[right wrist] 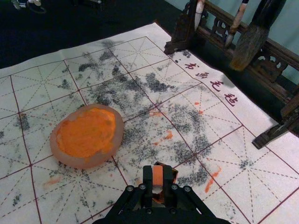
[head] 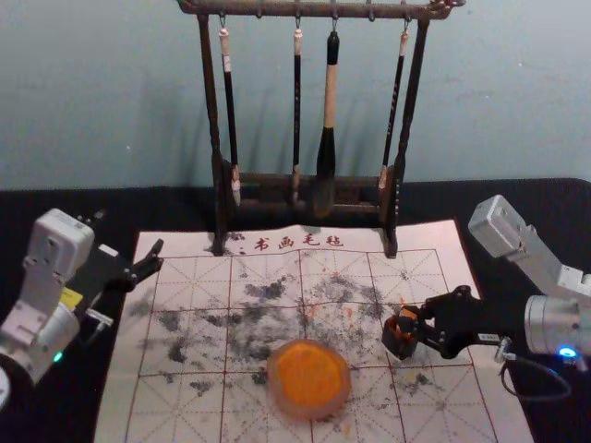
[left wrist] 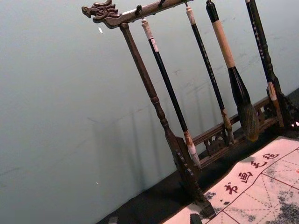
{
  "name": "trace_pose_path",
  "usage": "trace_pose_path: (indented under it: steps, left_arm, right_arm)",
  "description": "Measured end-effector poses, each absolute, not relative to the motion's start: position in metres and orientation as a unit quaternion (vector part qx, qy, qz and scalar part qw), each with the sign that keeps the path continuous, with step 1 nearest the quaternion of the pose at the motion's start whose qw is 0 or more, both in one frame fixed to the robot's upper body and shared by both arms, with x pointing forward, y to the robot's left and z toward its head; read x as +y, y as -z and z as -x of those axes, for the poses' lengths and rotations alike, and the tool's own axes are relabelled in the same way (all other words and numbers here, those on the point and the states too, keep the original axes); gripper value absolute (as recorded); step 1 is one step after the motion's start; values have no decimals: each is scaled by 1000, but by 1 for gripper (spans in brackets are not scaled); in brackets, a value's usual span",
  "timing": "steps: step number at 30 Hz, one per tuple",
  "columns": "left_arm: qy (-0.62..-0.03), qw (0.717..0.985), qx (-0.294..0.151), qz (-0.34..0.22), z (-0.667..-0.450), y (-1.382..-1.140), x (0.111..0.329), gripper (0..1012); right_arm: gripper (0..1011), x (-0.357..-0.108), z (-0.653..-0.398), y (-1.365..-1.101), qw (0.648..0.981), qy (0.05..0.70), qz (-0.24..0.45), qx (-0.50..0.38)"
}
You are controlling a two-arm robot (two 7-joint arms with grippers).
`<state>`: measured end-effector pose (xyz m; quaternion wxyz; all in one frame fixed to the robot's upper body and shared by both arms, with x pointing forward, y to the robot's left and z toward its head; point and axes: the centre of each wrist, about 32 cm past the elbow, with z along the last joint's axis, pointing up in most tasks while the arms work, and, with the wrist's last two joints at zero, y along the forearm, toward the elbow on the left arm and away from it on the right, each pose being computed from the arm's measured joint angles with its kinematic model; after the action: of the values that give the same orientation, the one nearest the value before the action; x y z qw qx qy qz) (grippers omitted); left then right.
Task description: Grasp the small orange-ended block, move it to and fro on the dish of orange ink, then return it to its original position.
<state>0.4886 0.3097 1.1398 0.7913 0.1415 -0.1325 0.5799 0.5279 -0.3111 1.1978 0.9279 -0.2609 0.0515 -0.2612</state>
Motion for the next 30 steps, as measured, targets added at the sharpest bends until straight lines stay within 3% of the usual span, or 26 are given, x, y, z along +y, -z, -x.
trace_pose_path:
  steps: [27,30]
  left_arm:
    - [-580,791,-132,-142,-489,-1140,310,1001]
    - [-580,791,-132,-141,-489,-1140,310,1001]
  right_arm:
    - [85,-311,-528,-1198,928,262,261,51]
    - [132,-311,-527,-1198,928,262,262,51]
